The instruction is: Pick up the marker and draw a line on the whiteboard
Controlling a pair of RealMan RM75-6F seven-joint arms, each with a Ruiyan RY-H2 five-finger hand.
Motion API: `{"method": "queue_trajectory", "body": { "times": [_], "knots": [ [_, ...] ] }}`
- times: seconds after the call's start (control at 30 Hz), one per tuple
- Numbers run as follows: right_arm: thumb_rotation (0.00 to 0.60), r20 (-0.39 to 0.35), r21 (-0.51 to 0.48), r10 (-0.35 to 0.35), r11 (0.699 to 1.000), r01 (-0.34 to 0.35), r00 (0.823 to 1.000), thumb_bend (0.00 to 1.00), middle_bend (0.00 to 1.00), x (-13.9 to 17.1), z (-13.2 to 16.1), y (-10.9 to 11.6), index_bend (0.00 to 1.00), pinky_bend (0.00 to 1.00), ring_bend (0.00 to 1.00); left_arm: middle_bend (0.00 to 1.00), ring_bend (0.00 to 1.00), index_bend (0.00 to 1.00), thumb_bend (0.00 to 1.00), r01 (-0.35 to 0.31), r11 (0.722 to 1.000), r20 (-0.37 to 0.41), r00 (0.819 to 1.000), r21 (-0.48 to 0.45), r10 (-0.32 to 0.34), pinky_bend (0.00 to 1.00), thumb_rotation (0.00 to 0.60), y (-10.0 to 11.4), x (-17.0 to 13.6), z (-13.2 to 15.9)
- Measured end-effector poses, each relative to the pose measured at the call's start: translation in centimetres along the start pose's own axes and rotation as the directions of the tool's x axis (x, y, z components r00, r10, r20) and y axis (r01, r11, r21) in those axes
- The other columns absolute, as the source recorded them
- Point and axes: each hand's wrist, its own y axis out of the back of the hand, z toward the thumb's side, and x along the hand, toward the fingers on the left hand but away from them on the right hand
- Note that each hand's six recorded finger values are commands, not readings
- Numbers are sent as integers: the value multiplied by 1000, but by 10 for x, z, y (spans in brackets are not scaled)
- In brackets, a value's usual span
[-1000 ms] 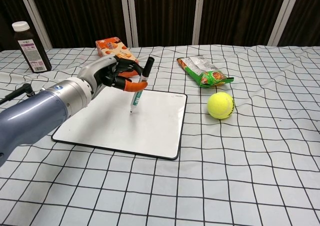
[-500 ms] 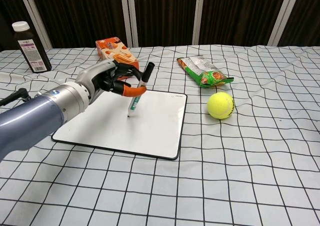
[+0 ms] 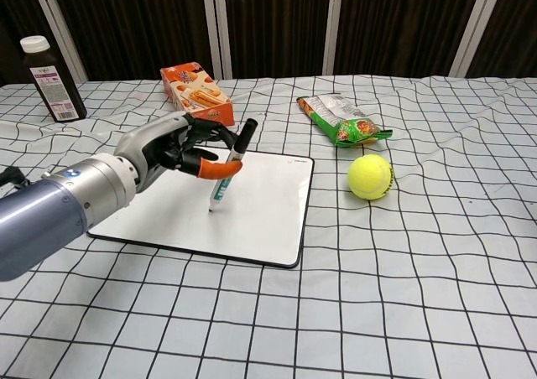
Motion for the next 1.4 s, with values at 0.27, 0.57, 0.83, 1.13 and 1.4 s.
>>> {"method": "queue_trajectory", "body": {
  "times": [0.27, 0.57, 0.83, 1.13, 1.4],
  "knots": [
    [600, 9, -2, -7, 1000, 7, 1000, 327, 0, 0, -1, 1, 0, 0, 0, 210, 65, 711, 511, 12, 1000, 7, 1000, -23, -12, 151, 600, -2, -13, 0],
    [600, 9, -3, -5, 1000, 5, 1000, 327, 0, 0, -1, 1, 0, 0, 0, 210, 65, 712, 511, -66, 996, 83, 994, -63, 71, 151, 600, 24, -8, 22],
    [600, 6, -7, 4, 1000, -3, 1000, 327, 0, 0, -1, 0, 0, 0, 0, 210, 65, 712, 510, -84, 996, 72, 994, 17, 83, 151, 600, 39, 17, 22],
    [600, 7, -15, 11, 1000, -11, 1000, 327, 0, -1, -3, 0, 0, 0, 0, 211, 65, 714, 510, -52, 996, 36, 998, 70, 50, 151, 600, 29, 36, 11],
    [600, 4, -14, 11, 1000, -11, 1000, 327, 0, 0, -2, 0, 0, 0, 0, 211, 65, 714, 510, -37, 998, 39, 999, 52, 35, 151, 600, 21, 36, 11]
  ]
}}
